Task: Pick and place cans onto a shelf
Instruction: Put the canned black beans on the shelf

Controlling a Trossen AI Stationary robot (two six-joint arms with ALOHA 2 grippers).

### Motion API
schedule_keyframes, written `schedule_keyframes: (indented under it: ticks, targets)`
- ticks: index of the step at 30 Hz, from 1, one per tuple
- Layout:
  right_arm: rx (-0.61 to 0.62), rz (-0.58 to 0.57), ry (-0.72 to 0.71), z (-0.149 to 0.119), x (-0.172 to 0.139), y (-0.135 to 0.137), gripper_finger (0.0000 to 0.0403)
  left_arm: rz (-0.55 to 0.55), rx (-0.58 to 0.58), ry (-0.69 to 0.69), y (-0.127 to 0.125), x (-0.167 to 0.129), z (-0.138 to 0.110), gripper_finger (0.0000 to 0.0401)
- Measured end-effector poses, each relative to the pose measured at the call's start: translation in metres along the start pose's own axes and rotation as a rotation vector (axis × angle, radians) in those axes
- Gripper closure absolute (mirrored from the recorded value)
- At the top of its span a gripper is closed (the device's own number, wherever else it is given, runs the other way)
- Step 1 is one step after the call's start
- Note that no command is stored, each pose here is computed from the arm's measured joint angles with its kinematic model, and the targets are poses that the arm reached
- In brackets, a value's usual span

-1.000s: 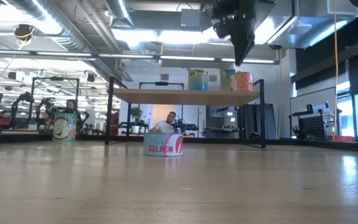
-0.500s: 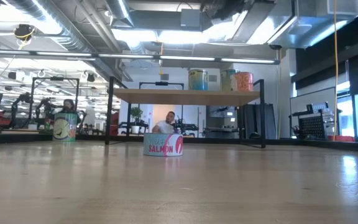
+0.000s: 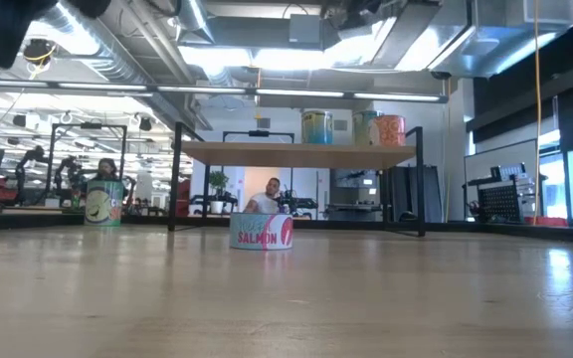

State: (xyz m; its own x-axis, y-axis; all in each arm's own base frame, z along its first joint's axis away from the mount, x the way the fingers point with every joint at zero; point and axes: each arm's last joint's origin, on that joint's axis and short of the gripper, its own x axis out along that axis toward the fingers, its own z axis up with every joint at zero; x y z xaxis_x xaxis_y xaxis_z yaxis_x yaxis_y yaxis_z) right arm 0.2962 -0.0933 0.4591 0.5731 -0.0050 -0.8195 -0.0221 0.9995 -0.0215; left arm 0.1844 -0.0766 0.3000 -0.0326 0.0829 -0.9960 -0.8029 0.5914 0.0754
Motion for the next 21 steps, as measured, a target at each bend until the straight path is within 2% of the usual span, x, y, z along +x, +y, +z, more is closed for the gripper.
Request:
schedule_keyframes:
  ticks: [3, 8, 11, 21]
  targets:
    - [-0.006, 0.008, -0.001, 0.001, 0.001, 0.003, 0.0336, -0.003, -0.048, 0.040, -0.002, 0.014, -0.001, 0.0358]
    - [-0.012, 0.012, 0.000, 0.002, 0.001, 0.006, 0.0336, -0.044, -0.049, 0.077, -0.008, 0.029, -0.002, 0.0358]
    - [-0.012, 0.016, 0.000, 0.002, 0.001, 0.007, 0.0336, -0.052, -0.053, 0.073, -0.009, 0.032, -0.002, 0.0358]
    - [0.010, 0.016, 0.001, 0.002, 0.002, 0.007, 0.0336, -0.033, -0.184, -0.009, -0.010, 0.033, -0.005, 0.0358]
